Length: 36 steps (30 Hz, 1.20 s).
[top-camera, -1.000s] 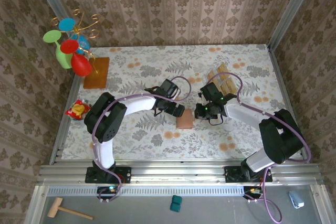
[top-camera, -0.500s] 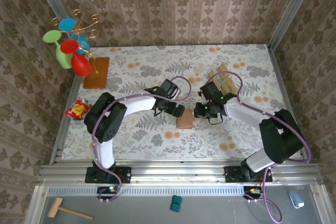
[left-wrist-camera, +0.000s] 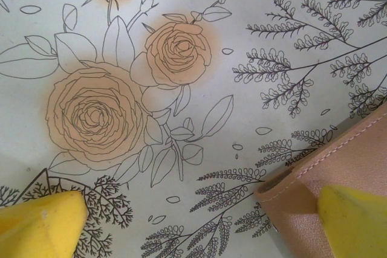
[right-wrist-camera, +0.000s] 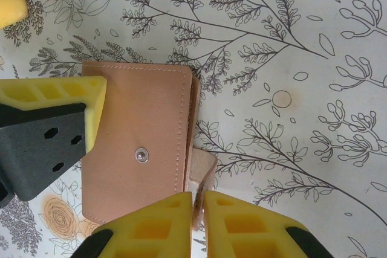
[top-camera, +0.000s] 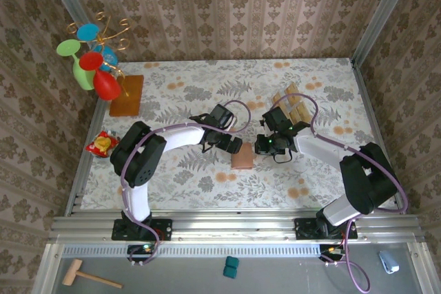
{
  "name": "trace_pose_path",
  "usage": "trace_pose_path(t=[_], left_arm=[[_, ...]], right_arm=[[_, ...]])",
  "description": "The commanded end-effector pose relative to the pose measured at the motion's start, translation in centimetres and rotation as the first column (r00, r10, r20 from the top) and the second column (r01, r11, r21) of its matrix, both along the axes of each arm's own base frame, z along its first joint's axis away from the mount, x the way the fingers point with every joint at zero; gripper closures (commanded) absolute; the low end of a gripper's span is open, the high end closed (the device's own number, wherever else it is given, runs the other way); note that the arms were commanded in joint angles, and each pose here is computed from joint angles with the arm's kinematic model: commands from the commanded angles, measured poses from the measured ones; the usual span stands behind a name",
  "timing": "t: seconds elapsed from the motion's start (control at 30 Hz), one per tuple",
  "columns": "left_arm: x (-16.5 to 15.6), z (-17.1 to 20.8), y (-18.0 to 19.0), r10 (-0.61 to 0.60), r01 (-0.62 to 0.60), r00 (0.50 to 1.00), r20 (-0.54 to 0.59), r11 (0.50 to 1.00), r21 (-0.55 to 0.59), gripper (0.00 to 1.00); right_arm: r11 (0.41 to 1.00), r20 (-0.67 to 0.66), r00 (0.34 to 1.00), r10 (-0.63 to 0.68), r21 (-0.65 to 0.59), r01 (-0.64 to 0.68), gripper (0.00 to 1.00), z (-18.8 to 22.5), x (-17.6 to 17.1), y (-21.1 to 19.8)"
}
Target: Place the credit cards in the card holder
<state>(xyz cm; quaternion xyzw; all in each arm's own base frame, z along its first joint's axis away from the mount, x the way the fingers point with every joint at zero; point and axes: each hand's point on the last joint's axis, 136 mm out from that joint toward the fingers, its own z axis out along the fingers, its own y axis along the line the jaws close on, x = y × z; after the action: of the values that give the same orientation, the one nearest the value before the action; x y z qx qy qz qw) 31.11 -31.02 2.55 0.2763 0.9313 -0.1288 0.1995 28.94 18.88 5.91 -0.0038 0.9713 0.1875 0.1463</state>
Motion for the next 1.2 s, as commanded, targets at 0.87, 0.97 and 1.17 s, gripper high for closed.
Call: trace_pose_path(t=[0.87, 0.97, 1.17], left_arm=[[-1.7, -3.0, 1.7, 0.022, -0.018, 0.996, -0.082, 0.998, 0.058, 0.0], [-1.8, -3.0, 1.6, 0.021, -0.016, 0.996, -0.083, 0.998, 0.055, 0.0], [-1.9, -3.1, 1.6, 0.016, -0.011, 0.996, -0.086, 0.999, 0.052, 0.0]], right_arm=[[0.991, -0.017, 0.999, 0.035, 0.128, -0.033, 1.0, -0.2, 1.2, 4.8], [0.991, -0.023, 0.999, 0.032, 0.129, -0.028, 1.0, -0.5, 1.4, 5.1], [0.993, -0.037, 0.999, 0.034, 0.115, -0.03, 1.0, -1.4, 1.4, 5.3]])
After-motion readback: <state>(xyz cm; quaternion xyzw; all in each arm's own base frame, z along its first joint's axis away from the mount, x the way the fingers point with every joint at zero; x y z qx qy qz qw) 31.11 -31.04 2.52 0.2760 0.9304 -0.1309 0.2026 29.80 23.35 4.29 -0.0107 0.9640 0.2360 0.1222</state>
